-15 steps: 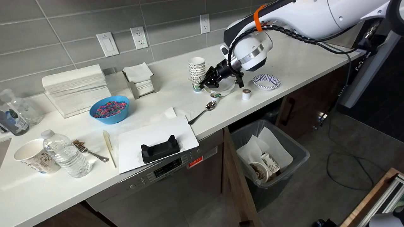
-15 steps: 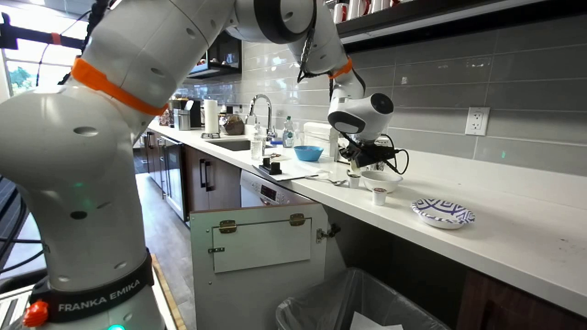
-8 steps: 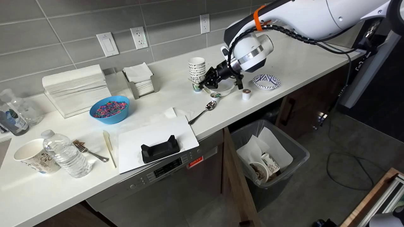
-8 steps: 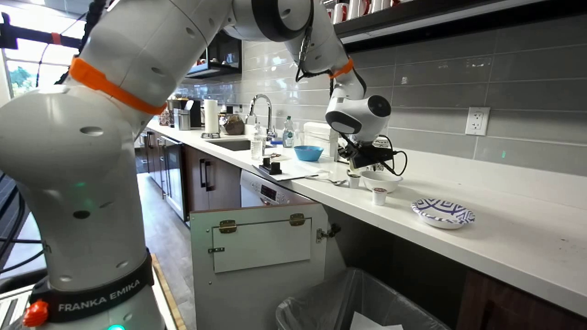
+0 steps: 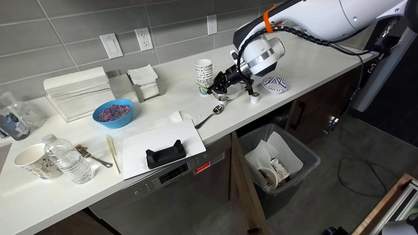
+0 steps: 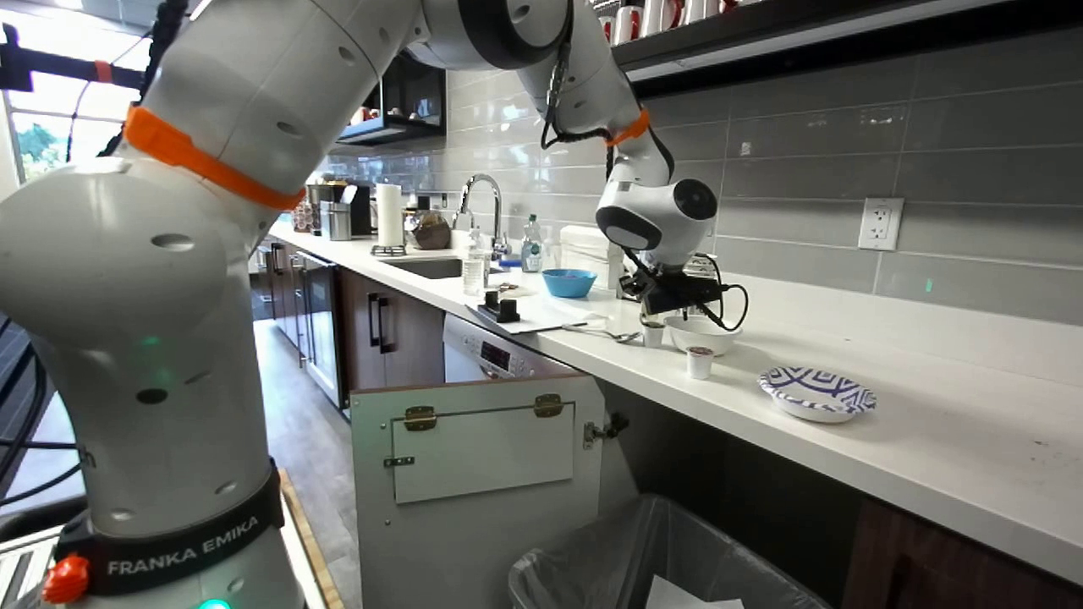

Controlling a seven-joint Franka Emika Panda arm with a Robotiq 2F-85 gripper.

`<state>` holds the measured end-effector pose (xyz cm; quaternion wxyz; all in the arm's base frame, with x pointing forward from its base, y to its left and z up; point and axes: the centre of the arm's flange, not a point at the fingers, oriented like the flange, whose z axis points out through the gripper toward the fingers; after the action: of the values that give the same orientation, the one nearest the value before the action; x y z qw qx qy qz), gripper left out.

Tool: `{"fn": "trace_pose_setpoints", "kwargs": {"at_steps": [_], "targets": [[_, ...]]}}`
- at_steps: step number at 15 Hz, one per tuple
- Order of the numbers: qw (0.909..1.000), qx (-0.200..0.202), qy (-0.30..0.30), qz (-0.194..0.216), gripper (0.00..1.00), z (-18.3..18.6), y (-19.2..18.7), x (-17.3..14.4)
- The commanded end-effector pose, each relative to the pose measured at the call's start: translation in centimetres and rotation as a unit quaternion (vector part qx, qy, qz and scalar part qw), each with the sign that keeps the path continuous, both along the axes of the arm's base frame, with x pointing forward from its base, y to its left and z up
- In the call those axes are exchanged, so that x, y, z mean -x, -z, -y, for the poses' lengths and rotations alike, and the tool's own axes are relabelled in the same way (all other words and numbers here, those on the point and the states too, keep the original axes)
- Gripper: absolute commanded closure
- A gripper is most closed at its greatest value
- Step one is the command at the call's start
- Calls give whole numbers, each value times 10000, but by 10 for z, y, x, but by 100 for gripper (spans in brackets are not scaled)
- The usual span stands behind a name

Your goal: Use the white spoon to collect some coffee beans from the coffee pod on the left then place them inside the white bowl.

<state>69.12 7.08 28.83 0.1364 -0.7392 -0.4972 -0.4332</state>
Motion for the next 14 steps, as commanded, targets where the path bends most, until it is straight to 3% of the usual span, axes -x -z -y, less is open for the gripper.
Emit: {"fn": "trace_pose_setpoints", "kwargs": {"at_steps": [1, 14], "targets": [[9999, 56, 110, 97, 96, 4, -1, 19], [9994, -129, 56, 317, 96, 14, 7, 15]]}}
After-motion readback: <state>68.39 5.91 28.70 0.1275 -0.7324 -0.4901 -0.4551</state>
